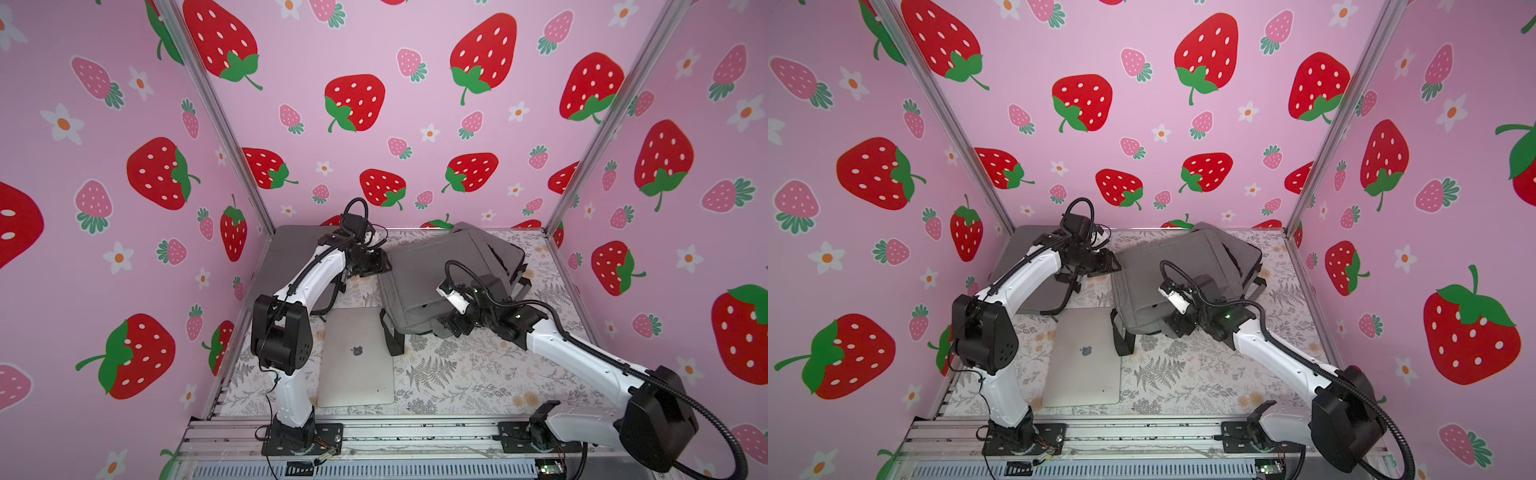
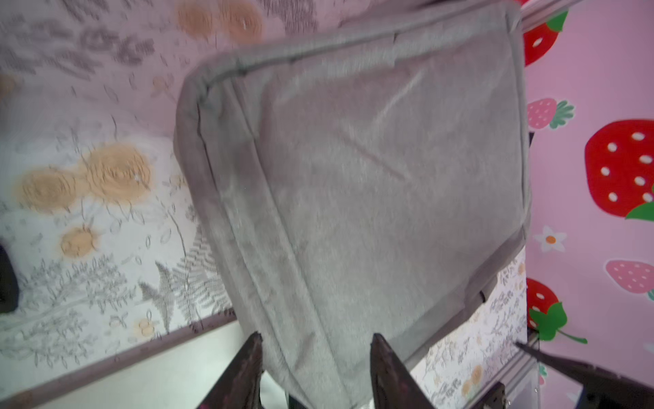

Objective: Open the zippered laptop bag and take out the laptop
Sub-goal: Place the zippered laptop bag in the zippered laptop bag, then adjust the zippered laptop bag.

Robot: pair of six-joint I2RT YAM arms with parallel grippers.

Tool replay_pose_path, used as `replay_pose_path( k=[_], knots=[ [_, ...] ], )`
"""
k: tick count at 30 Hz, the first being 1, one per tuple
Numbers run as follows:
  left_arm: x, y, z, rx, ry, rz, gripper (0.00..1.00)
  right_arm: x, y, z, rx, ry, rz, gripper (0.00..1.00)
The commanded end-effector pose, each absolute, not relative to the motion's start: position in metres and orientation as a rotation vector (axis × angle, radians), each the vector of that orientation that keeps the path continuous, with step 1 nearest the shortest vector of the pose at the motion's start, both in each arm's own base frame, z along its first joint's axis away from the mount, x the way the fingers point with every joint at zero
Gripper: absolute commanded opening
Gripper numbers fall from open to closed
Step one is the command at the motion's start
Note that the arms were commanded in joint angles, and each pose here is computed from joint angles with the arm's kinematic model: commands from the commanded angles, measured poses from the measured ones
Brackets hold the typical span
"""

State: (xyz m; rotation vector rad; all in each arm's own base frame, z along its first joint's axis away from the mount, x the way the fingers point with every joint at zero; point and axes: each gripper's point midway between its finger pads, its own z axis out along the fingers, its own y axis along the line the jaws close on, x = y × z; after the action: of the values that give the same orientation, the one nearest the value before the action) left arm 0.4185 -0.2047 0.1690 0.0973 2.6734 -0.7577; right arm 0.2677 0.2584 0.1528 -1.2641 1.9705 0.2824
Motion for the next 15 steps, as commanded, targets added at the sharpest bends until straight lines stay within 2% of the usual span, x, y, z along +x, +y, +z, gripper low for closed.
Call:
replay_pose_path(
  k=[1, 7, 15],
  knots=[
    [0.393, -0.211, 0.171, 0.062, 2.650, -0.814, 0.52, 0.271, 0.264, 0.144, -1.497, 1.785, 0.082, 0.88],
    [0.337, -0.217, 0.149, -0.039, 2.655, -0.872, 0.52, 0.261, 0.293, 0.116, -1.710, 1.664, -0.015, 0.91],
    [0.281, -0.215, 0.127, -0.205, 2.638, -0.969, 0.53, 0.270, 0.309, 0.092, -1.770, 1.630, -0.068, 0.89]
  ],
)
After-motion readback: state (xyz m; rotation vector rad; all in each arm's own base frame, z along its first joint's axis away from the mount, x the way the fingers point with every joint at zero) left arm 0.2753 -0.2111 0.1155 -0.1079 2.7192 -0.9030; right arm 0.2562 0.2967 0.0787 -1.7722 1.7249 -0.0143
